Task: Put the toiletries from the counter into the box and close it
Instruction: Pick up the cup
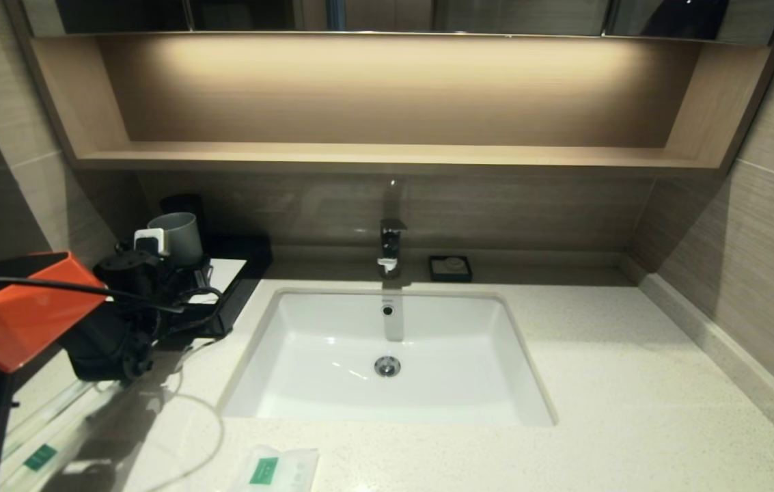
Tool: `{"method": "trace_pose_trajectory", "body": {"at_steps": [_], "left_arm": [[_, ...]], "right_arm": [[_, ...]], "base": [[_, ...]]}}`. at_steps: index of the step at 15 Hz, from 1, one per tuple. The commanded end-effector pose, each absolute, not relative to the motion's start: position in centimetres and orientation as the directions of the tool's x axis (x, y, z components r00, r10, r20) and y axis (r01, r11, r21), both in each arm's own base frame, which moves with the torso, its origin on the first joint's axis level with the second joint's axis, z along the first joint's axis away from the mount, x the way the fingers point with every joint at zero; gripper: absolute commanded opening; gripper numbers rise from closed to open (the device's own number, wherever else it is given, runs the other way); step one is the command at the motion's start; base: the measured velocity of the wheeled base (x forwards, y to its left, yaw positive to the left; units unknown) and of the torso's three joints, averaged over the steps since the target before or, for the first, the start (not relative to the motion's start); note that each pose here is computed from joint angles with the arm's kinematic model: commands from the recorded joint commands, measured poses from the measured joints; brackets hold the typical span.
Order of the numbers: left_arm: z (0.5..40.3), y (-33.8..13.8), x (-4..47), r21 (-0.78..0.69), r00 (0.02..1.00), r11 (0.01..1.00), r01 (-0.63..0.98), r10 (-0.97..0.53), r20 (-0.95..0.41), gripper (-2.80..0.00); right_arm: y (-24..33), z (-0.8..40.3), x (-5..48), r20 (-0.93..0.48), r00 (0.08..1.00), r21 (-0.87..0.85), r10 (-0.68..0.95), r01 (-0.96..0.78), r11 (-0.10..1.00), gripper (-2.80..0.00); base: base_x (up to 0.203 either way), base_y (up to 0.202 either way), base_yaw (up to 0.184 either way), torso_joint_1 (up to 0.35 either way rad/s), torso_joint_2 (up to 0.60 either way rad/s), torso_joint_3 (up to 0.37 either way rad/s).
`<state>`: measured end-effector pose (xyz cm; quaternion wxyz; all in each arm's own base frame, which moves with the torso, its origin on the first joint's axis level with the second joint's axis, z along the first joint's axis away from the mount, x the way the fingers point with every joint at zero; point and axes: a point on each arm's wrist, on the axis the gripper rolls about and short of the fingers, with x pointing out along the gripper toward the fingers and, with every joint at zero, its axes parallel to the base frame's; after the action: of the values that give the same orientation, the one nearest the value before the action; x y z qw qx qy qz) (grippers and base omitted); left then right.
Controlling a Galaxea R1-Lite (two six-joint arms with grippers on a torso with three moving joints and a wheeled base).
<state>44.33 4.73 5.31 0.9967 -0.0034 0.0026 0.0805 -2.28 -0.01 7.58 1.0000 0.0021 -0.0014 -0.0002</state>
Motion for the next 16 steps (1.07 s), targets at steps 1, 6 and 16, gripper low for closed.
{"method": "trace_pose_trajectory", "body": {"at_steps": [1, 6, 16], "left_arm": [[5.6, 4.8, 44.3, -0.018, 0.987, 0.987, -0.162, 0.162, 0.007, -2.80], [6.3, 4.8, 44.1, -0.025, 0.986, 0.986, -0.163, 0.163, 0.019, -2.80], [6.9, 4.3, 44.0, -0.042, 0.987, 0.986, -0.161, 0.162, 0.024, -2.80]], "right_arm": [[0.0, 7.5, -2.3, 0.002, 1.000, 0.005, 0.000, 0.000, 1.000, -2.80], [0.0, 7.5, -2.3, 0.002, 1.000, 0.005, 0.000, 0.000, 1.000, -2.80], [0.0, 7.5, -2.3, 0.002, 1.000, 0.005, 0.000, 0.000, 1.000, -2.80]], "base": [[0.000, 0.000, 0.000, 0.000, 0.00, 0.000], [0.000, 0.000, 0.000, 0.000, 0.00, 0.000], [0.000, 0.000, 0.000, 0.000, 0.00, 0.000]]}}
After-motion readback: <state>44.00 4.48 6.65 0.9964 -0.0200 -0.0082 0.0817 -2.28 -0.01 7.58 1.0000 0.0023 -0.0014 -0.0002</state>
